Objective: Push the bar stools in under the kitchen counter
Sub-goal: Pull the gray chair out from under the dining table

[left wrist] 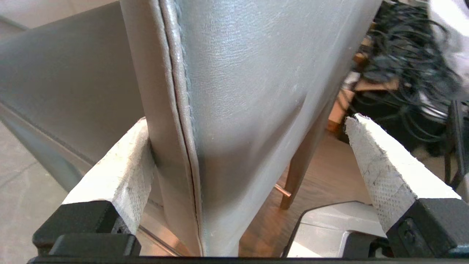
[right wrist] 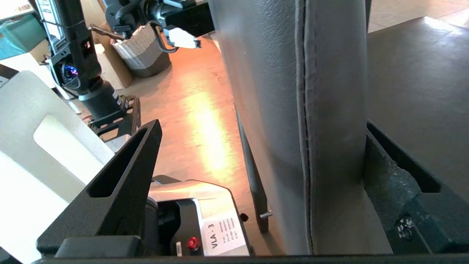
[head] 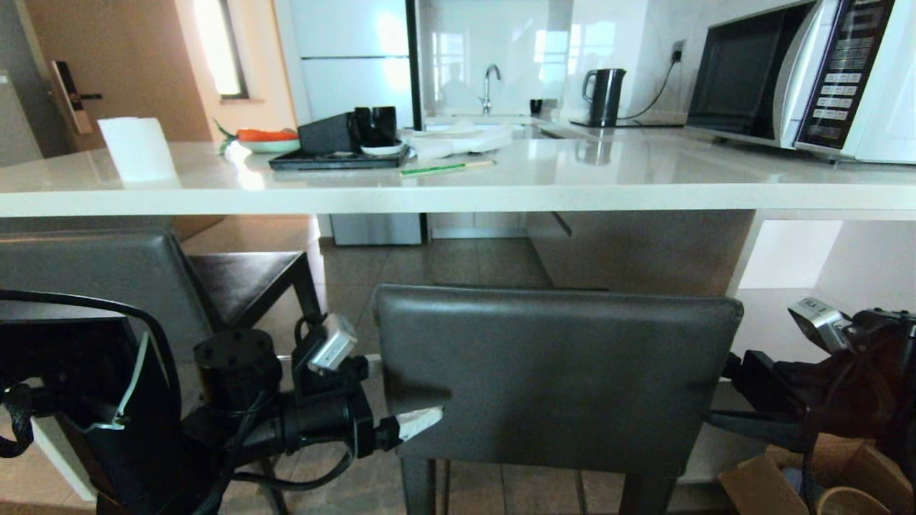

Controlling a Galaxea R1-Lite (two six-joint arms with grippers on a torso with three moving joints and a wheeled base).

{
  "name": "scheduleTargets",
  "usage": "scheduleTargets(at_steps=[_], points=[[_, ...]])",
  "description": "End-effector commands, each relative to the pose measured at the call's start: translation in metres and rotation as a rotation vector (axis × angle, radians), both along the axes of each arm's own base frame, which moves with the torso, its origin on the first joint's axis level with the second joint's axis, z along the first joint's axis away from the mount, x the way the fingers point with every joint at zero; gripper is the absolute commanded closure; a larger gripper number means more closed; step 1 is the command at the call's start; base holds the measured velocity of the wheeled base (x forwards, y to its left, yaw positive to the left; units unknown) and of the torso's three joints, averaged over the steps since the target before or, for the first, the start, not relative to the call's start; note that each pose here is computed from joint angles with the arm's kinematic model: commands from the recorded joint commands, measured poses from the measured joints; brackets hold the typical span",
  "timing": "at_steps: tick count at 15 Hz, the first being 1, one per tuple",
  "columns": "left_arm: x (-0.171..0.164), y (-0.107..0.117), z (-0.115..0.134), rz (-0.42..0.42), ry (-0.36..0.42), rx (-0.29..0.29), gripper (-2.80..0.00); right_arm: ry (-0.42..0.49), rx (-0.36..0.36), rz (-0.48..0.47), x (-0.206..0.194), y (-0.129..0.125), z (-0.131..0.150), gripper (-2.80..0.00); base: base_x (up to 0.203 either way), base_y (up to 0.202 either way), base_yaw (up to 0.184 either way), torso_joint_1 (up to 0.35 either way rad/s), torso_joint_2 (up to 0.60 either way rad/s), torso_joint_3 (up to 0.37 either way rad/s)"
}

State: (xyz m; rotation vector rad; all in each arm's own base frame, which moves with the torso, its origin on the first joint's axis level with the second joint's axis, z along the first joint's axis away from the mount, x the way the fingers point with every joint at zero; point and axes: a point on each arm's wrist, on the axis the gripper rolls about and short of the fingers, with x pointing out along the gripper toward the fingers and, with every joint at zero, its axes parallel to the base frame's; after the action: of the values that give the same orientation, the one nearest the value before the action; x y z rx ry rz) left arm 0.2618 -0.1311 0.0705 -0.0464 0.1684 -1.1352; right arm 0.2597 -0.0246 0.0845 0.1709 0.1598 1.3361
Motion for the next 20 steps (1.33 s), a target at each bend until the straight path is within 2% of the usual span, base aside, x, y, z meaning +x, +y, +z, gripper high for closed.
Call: scheduleTargets(at_steps=[1, 15, 20], points=[[-0.0031, -0.0032, 0.0018, -0.020, -0.008, -0.005, -2.80, -0.002, 0.003, 0.008, 0.0003, -0.0001, -0.0008, -2.80, -0.194, 0.000, -0.004, 0.007, 0.00, -0.002], [-0.0087, -0.0052, 0.0063, -0.034, -0.018, -0.009, -2.80, 0.009, 0.005, 0.005, -0.0030, -0.0003, -0.0032, -2.80, -0.194, 0.000, -0.002, 0.003, 0.00, 0.002], [-0.0106, -0.0049, 0.0064, -0.028, -0.015, -0.007, -2.80, -0.012, 0.001, 0.002, -0.0019, -0.0012, -0.0055, -2.80, -0.169, 0.000, 0.000, -0.002, 0.00, 0.004]])
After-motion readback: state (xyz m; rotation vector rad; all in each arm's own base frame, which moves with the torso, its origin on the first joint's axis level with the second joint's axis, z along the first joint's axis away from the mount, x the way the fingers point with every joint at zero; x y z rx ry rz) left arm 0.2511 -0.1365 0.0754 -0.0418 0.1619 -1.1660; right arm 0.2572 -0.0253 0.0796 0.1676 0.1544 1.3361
